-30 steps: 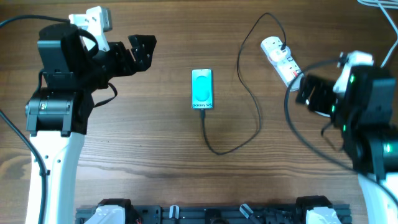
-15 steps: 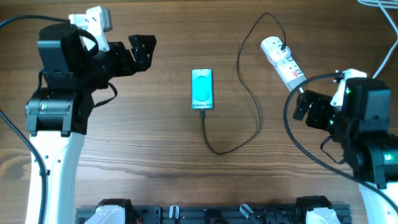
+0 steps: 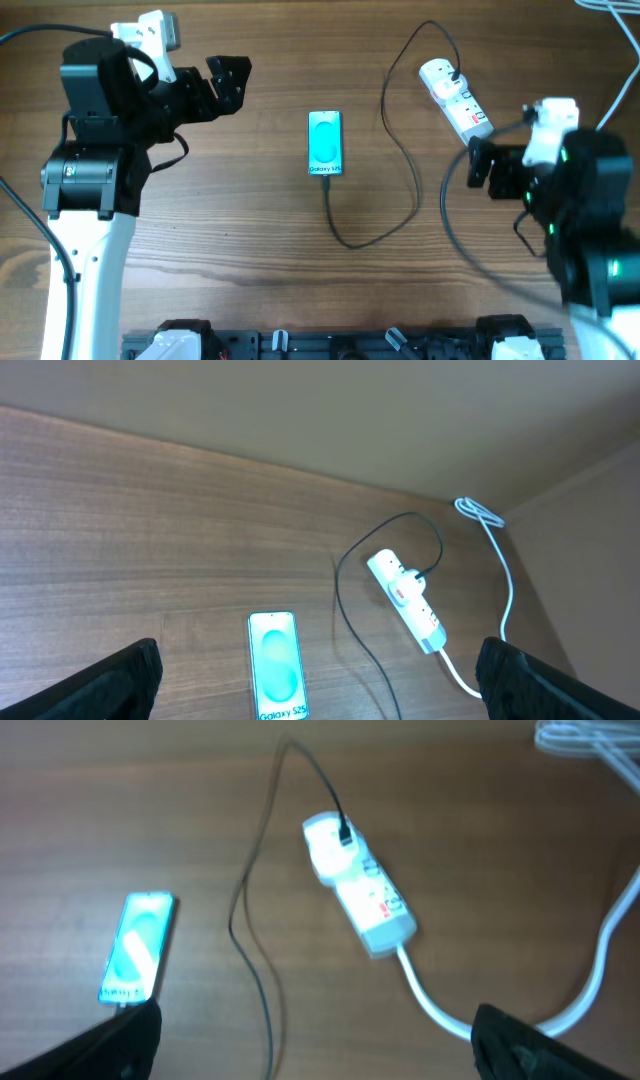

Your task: Plug charger to phone and switch on socket

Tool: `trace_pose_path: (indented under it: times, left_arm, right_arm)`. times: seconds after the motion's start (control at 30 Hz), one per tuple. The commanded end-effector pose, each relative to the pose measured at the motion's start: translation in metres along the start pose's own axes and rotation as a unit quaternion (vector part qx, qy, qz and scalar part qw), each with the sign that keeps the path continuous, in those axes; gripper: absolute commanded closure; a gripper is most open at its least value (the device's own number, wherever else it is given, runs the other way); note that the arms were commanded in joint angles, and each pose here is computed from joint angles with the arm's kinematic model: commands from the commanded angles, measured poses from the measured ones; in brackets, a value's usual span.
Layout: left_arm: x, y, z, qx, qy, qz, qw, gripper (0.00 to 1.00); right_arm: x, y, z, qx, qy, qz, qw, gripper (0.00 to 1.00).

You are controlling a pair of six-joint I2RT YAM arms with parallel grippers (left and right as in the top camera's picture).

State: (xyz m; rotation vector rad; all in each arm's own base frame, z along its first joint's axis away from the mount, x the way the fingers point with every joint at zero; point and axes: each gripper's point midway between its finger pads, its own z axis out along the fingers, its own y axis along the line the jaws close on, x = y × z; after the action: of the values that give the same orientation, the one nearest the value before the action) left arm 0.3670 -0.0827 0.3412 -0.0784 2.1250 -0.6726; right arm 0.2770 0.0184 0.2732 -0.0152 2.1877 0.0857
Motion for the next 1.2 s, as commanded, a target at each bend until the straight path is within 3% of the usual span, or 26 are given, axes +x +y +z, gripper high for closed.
trace_pose_path:
  times: [0.0,0.13,0.5,1.17]
  left_arm:
    - [-0.001,-0.002,-0.003,0.001,-0.005,0.011,1.000,0.00]
    - [-0.001,-0.002,-0.003,0.001,-0.005,0.011,1.000,0.00]
    - [-0.001,-0.002,-0.003,0.001,-0.005,0.011,1.000,0.00]
    - [-0.001,-0.002,-0.003,0.001,-0.005,0.011,1.000,0.00]
  right_arm:
    - [0.018,0.003,-0.009,-0.021,-0.061,-0.039,0.997,0.00]
    - [0.042,0.008,-0.007,-0.035,-0.171,-0.093,0.980,0.00]
    - [0.075,0.007,0.012,-0.032,-0.276,-0.104,0.955,0.00]
    - [0.091,-0.015,0.026,0.006,-0.320,-0.027,0.947,0.00]
